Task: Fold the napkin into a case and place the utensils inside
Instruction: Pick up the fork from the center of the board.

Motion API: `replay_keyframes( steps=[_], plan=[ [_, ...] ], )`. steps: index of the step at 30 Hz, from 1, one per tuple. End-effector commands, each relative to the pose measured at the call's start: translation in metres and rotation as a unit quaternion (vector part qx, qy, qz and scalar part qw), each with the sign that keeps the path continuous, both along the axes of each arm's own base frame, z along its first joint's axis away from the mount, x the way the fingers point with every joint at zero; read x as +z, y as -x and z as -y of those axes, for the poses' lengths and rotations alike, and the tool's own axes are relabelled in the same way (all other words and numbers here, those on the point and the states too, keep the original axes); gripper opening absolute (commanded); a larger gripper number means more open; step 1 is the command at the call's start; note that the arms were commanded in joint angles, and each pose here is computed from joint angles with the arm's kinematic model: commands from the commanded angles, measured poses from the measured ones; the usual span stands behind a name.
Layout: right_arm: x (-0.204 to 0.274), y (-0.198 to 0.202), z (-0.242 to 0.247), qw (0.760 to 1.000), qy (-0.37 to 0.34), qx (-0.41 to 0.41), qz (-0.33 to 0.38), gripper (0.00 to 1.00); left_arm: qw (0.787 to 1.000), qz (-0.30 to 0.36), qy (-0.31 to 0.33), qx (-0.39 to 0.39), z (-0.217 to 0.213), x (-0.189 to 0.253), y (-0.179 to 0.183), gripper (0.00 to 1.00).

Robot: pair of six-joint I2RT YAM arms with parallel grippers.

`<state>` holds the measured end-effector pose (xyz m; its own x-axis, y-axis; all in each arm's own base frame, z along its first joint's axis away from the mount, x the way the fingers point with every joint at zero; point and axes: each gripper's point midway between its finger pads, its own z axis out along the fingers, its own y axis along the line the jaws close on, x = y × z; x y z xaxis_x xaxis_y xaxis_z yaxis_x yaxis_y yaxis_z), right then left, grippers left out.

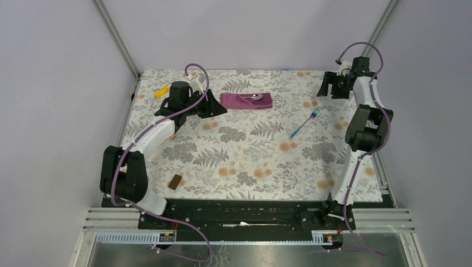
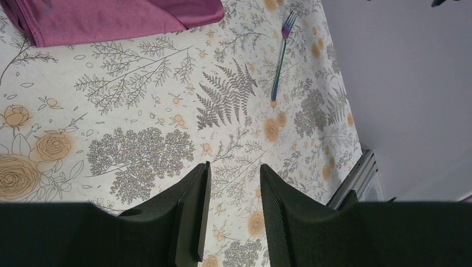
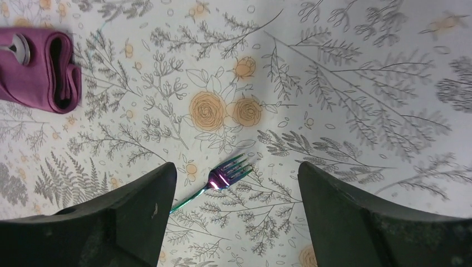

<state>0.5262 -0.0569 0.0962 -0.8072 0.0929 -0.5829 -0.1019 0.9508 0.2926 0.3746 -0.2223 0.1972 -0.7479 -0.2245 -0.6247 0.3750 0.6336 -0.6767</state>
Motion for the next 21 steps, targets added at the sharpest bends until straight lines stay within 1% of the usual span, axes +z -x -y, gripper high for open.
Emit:
replay_keyframes(
  steps=[1, 4, 8, 11, 13, 14, 18, 21],
  plan=[
    [-0.015, 0.021, -0.024, 0.994, -0.07, 0.066, -0.059, 0.86, 0.999, 0.024, 0.017, -0.017, 0.004, 0.01, -0.001, 0.43],
    [-0.026, 0.017, -0.022, 0.991, -0.107, 0.061, -0.06, 0.85, 0.999, 0.022, 0.018, -0.02, 0.006, 0.006, -0.004, 0.43],
    [-0.04, 0.016, -0.017, 0.985, -0.147, 0.053, -0.075, 0.79, 0.999, 0.019, 0.016, -0.02, 0.006, 0.002, -0.005, 0.43],
    [-0.054, 0.022, -0.017, 0.981, -0.159, 0.053, -0.098, 0.74, 1.0, 0.018, 0.013, -0.018, 0.004, 0.001, -0.007, 0.43],
    [-0.063, 0.026, -0.019, 0.978, -0.169, 0.056, -0.113, 0.68, 1.0, 0.018, 0.013, -0.016, 0.004, 0.0, -0.008, 0.43],
    [-0.068, 0.028, -0.02, 0.976, -0.173, 0.056, -0.119, 0.67, 1.0, 0.018, 0.013, -0.017, 0.004, 0.0, -0.008, 0.43],
    [-0.077, 0.027, -0.025, 0.971, -0.195, 0.057, -0.124, 0.62, 1.0, 0.014, 0.014, -0.017, 0.004, -0.003, -0.008, 0.43],
    [-0.084, 0.026, -0.029, 0.967, -0.212, 0.06, -0.126, 0.62, 1.0, 0.013, 0.014, -0.018, 0.005, -0.005, -0.008, 0.43]
  ],
)
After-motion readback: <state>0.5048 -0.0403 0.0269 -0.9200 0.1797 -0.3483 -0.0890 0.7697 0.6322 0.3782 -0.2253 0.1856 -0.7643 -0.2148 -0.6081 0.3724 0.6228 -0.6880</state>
